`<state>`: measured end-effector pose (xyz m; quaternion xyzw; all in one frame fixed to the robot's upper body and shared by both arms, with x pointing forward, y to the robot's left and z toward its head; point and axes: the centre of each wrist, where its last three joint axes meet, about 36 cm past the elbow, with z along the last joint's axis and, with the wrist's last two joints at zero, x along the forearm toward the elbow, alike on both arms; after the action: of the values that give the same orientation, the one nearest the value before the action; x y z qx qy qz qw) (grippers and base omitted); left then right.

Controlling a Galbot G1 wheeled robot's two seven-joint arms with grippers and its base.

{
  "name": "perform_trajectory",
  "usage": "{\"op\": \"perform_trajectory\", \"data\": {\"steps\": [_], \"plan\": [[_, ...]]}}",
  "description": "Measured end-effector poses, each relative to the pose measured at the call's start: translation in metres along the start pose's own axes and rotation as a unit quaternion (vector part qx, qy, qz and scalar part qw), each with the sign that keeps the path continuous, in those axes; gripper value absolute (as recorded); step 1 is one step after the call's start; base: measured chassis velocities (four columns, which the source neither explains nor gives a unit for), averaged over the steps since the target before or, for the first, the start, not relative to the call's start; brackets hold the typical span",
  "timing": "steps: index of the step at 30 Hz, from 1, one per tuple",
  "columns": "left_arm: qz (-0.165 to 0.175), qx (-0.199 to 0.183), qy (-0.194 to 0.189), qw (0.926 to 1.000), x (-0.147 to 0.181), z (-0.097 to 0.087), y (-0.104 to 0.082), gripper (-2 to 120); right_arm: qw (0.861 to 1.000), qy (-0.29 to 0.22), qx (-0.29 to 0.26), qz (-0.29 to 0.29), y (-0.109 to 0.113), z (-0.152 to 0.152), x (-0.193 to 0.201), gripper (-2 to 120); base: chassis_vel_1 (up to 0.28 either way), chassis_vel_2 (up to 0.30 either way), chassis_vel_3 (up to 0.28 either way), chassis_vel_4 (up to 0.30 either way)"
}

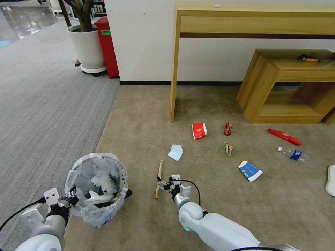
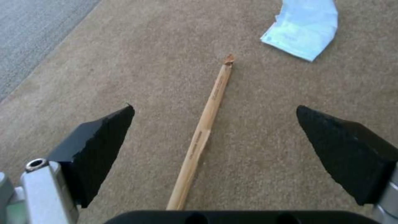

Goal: Pick up the trash bin and place the garbage on the floor into it.

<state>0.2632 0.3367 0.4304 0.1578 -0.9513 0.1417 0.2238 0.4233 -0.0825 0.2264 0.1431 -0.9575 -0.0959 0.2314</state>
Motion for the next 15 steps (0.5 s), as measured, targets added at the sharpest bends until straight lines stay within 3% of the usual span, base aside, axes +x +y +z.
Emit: {"op": "perform_trajectory", "data": {"steps": [9, 15], "plan": [[0.000, 0.001, 0.002, 1.0000, 0.000, 0.003, -0.003, 0, 0.999, 0.018, -0.017, -0.032, -0.032, -0.025, 0.008, 100, 0.000, 0.000, 0.000, 0.000], [0.001, 0.000, 0.001, 1.0000, 0.000, 0.003, -0.004, 0, 0.999, 0.033, -0.021, -0.030, -0.029, -0.018, 0.006, 100, 0.000, 0.000, 0.000, 0.000]]}}
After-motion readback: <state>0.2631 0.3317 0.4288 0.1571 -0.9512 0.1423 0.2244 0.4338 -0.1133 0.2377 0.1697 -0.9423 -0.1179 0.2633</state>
